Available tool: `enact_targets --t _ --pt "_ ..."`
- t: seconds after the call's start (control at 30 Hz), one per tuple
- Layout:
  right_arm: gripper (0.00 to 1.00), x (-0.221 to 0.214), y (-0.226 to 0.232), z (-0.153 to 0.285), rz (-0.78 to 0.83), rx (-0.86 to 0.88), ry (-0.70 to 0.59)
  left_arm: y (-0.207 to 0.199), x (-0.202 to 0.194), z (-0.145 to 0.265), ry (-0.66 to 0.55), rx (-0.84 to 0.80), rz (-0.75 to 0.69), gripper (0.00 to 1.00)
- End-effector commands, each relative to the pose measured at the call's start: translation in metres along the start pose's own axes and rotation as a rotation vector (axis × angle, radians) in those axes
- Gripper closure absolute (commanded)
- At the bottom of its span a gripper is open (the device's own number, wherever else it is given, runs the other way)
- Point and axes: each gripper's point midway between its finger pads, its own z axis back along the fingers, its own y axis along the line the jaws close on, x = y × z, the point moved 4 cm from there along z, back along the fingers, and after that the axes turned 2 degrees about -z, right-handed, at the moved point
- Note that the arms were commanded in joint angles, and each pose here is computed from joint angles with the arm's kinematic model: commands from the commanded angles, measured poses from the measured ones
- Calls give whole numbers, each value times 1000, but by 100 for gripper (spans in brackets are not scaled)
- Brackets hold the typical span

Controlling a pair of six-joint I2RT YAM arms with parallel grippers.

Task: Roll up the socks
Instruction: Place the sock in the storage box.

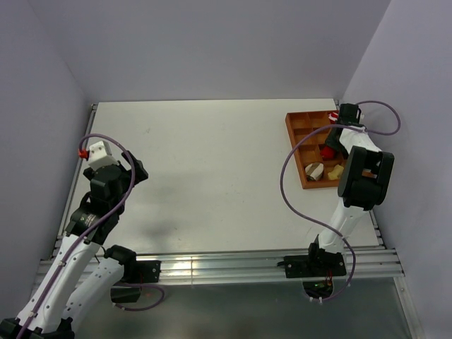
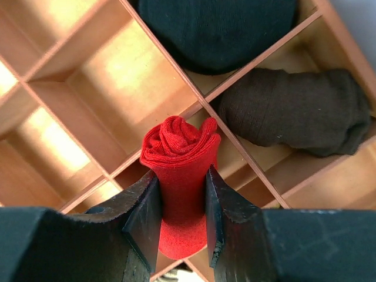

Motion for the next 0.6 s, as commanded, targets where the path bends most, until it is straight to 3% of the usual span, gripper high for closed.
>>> enact_targets --t 0.0,0.57 --pt "100 -9 -4 -7 -4 -10 55 0 5 -2 -27 6 -5 6" --pt "100 -37 -20 -29 -94 -47 280 -1 3 -3 -19 -1 -12 6"
